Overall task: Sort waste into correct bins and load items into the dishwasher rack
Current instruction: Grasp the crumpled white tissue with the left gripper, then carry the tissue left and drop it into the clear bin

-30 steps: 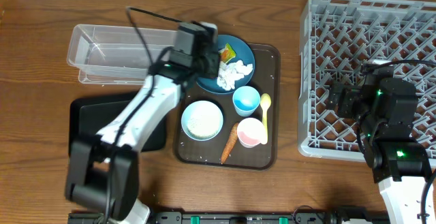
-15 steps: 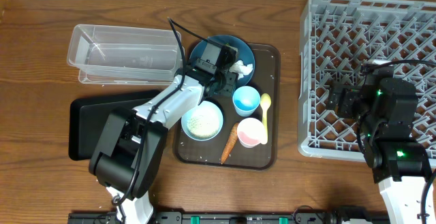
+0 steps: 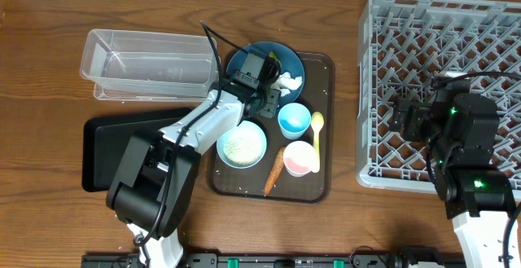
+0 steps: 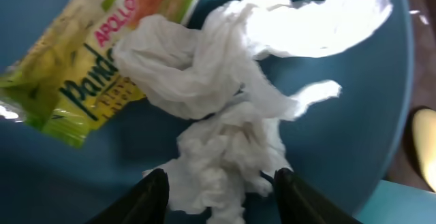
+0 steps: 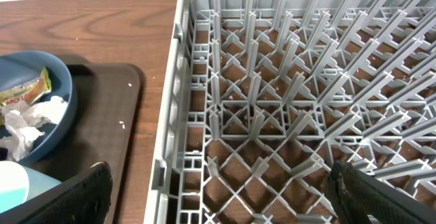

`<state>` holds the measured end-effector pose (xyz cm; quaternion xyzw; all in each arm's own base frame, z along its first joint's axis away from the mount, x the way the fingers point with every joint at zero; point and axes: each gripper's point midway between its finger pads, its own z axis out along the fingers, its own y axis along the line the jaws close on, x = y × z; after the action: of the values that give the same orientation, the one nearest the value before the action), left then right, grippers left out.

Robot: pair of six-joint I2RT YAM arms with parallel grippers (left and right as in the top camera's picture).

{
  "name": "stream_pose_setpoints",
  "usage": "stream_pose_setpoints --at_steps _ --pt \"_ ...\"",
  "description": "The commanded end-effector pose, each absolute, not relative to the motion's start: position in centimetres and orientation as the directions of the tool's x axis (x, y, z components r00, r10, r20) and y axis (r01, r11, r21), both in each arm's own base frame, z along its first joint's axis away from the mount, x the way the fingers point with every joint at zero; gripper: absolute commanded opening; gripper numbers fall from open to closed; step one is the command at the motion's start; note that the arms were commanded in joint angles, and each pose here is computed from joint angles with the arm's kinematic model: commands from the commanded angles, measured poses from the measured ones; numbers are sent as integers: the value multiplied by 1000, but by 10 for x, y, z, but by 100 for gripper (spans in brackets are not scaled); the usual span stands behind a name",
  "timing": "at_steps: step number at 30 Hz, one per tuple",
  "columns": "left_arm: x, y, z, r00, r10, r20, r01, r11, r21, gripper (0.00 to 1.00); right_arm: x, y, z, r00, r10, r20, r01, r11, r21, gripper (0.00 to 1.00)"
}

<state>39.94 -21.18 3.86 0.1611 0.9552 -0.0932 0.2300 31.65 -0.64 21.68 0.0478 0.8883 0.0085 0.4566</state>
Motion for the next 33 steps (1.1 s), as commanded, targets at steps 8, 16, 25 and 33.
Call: stream_pose_setpoints --at_steps 8,16,25,33 --pt "401 -194 34 -860 232 -455 278 960 -35 53 318 -4 225 -567 102 -818 75 995 72 99" --pt "399 -199 33 -862 231 -452 288 956 -61 19 318 -4 225 -566 102 -818 75 995 72 99" --pt "404 -199 46 -850 222 -478 286 956 -64 6 318 -4 225 -566 102 -818 75 995 72 99" --pt "433 -157 146 -722 140 -678 195 981 -5 6 318 -4 225 -566 102 -818 75 995 72 99"
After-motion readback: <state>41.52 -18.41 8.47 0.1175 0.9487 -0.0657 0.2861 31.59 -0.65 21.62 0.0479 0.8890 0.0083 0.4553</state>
